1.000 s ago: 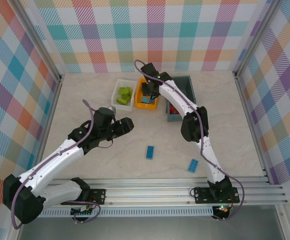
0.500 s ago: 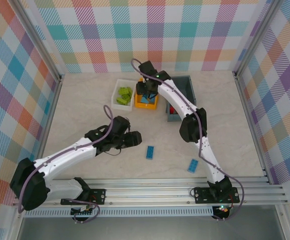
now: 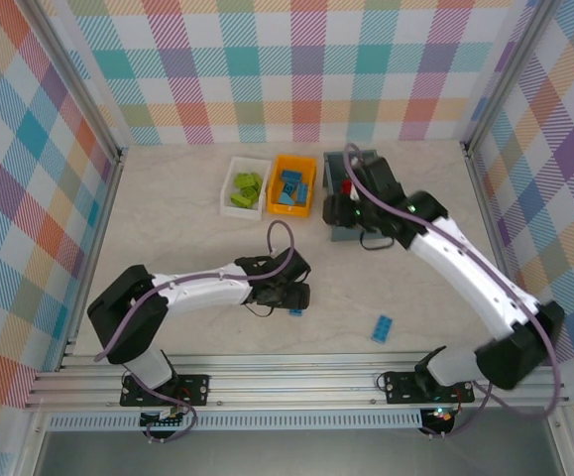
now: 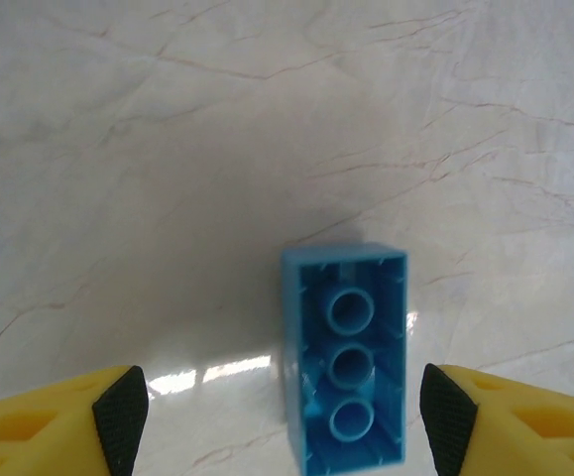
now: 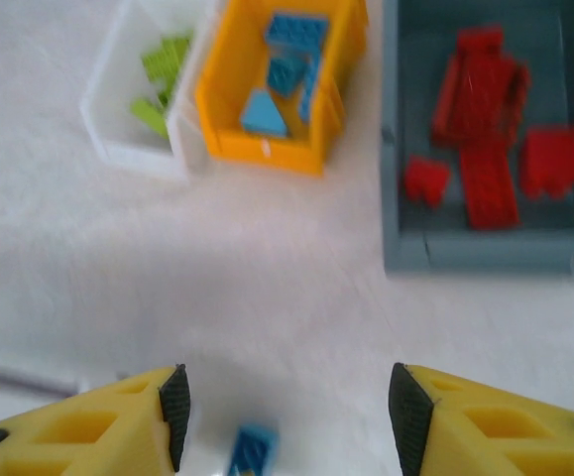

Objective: Sort the legos into containers by color

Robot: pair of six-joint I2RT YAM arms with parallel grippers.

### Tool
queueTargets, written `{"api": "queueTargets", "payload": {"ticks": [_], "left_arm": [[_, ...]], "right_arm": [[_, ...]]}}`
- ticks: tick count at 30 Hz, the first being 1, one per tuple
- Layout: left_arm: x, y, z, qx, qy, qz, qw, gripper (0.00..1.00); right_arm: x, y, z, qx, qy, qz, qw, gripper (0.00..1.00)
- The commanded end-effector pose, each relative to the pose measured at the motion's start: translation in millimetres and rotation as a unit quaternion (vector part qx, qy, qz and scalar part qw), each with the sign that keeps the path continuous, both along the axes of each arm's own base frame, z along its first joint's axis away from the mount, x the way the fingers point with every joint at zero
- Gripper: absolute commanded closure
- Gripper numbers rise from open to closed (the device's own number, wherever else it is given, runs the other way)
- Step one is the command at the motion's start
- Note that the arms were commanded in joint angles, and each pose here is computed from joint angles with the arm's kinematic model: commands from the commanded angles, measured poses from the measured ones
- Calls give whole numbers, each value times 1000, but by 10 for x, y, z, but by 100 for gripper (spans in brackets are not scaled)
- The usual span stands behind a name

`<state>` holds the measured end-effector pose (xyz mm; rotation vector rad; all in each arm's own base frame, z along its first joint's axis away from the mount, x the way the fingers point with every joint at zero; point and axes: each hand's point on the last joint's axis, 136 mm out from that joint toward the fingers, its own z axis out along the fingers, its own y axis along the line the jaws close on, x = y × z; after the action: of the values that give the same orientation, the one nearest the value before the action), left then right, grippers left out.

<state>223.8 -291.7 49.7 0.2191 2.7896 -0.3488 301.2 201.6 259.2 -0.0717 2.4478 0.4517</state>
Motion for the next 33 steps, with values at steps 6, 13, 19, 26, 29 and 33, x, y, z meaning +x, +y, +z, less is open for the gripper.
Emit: {"api": "queueTargets", "payload": {"ticks": [6,13,19,26,29,33], "left_arm": [[23,-200,-164,21,-3,-37,999,36],[44,-208,-187,42,-19,-37,998,65],[385,-55,178,44,-52,-14,998,72],[1322,101,704,19,-84,11,996,73],[1813,142,871,3,-102,27,994,73],[2420,145,973,3,-137,37,990,73]], "right_arm": [[-982,-463,-518,22,120,-30,992,43],[-1222,-520,-682,39,156,-34,986,45],[-1310,32,-608,106,134,98,980,46],[-1221,588,-287,136,7,169,976,40],[-1055,594,-111,151,-86,140,975,35],[-789,536,87,169,-184,92,964,27]]}}
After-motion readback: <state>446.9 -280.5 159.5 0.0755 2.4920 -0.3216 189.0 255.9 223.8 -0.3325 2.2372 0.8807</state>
